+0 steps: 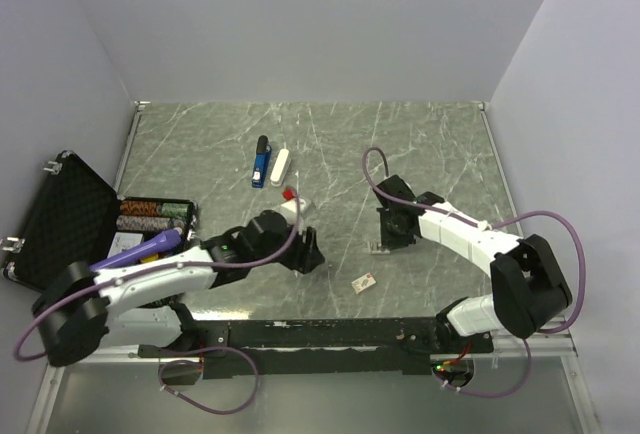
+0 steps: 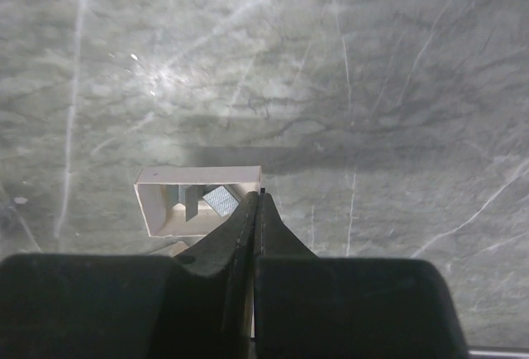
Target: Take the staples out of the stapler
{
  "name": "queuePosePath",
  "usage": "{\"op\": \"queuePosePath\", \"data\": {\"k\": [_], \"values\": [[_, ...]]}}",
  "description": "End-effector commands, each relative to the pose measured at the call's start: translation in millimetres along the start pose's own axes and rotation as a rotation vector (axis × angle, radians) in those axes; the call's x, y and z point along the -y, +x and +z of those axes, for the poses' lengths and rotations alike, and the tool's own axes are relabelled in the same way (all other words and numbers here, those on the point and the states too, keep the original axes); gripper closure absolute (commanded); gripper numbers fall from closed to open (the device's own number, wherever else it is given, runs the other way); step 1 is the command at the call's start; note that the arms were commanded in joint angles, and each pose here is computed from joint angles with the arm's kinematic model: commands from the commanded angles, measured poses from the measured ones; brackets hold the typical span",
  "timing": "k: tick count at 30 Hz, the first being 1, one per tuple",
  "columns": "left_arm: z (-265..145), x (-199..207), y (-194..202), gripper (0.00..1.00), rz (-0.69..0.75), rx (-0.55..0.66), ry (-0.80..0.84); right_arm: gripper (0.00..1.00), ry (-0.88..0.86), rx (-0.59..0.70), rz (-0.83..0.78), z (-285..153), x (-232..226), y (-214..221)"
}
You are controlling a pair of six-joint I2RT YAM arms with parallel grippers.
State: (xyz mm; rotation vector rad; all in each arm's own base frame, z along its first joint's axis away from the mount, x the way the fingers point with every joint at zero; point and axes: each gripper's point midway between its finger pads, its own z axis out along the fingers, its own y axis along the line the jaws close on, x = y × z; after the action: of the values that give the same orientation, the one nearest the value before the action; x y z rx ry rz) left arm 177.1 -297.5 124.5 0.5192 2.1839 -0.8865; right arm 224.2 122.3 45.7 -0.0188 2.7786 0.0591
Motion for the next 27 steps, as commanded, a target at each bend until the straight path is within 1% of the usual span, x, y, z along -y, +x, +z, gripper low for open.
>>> {"op": "queuePosePath", "data": {"k": [1, 4, 7, 11, 14, 18, 22, 26, 27], "values": [[25.7, 25.0, 2.2, 0.41, 0.122, -0.026, 0.071, 1.0, 0.006, -0.002, 0.033, -2.4, 2.1, 10.4], [39.2, 35.4, 17.7, 0.42, 0.199, -0.065, 0.07, 1.0, 0.005, -0.005, 0.036, -2.7, 1.9, 14.6], [44.4, 50.8, 28.9, 0.42, 0.258, -0.09, 0.095, 1.0, 0.015, -0.003, 0.047, -3.0, 4.5, 17.9], [44.6, 67.4, 33.0, 0.43, 0.316, -0.081, 0.11, 1.0, 0.04, -0.009, 0.067, -4.6, 10.4, 23.9], [41.5, 85.9, 36.2, 0.44, 0.344, -0.079, 0.176, 1.0, 0.049, -0.003, 0.093, -6.5, 14.0, 28.4], [39.6, 114.4, 47.3, 0.45, 0.383, -0.123, 0.328, 1.0, 0.053, 0.001, 0.104, -8.7, 17.2, 33.7], [42.1, 135.0, 57.4, 0.47, 0.404, -0.175, 0.446, 1.0, 0.055, 0.004, 0.107, -12.0, 19.0, 34.9], [49.5, 154.7, 63.5, 0.54, 0.4, -0.216, 0.544, 1.0, 0.062, 0.01, 0.107, -13.6, 20.6, 33.9], [54.2, 156.7, 65.3, 0.58, 0.401, -0.226, 0.551, 1.0, 0.061, 0.011, 0.107, -13.6, 20.4, 33.6]]}}
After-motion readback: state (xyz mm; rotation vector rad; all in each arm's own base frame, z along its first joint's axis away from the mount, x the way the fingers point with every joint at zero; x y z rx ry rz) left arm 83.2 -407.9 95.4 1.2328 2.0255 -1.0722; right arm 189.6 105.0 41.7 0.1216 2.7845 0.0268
